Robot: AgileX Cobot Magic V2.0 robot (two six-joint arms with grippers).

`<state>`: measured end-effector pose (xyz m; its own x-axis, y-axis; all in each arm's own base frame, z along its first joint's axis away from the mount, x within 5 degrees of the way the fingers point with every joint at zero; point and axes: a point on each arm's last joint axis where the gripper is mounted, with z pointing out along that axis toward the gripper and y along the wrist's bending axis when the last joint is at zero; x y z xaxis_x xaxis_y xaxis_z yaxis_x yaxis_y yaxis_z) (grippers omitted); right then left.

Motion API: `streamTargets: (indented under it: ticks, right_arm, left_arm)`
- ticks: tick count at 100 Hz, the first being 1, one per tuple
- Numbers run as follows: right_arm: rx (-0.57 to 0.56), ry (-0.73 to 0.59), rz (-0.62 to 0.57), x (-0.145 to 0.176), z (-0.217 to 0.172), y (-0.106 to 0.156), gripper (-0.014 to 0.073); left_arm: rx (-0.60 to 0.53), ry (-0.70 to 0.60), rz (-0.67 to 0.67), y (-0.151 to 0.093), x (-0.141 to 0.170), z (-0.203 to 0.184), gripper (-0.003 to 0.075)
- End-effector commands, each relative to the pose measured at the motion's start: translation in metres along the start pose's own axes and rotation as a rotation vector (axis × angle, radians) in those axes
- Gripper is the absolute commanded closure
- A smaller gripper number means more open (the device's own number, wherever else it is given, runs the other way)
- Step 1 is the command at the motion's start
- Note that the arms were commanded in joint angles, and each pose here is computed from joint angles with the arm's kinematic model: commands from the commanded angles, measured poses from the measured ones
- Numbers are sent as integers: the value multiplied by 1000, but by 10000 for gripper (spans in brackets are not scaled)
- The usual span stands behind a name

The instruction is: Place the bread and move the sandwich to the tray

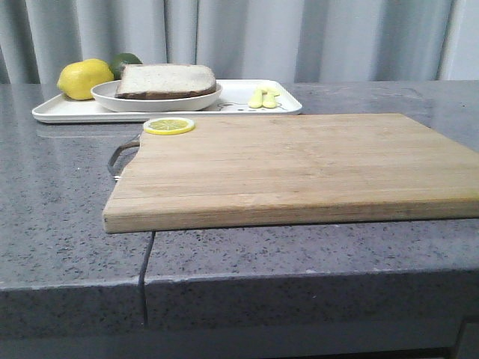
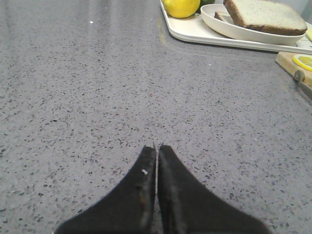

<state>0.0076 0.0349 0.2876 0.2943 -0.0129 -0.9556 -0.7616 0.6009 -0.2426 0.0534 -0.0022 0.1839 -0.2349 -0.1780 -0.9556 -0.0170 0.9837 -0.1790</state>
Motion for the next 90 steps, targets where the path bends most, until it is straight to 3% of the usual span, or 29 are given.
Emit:
streamTargets:
  ticks: [1, 53, 90]
  right_arm:
    - [62, -74, 4, -12, -4, -6, 657]
    - [64, -60, 6, -8, -3, -5, 657]
    - [431, -98, 139, 16, 0, -28, 657]
  left_arm:
    - [7, -57, -5, 0, 0, -1, 740]
    - [7, -57, -5, 0, 0, -1, 740]
    - [7, -57, -5, 0, 0, -1, 740]
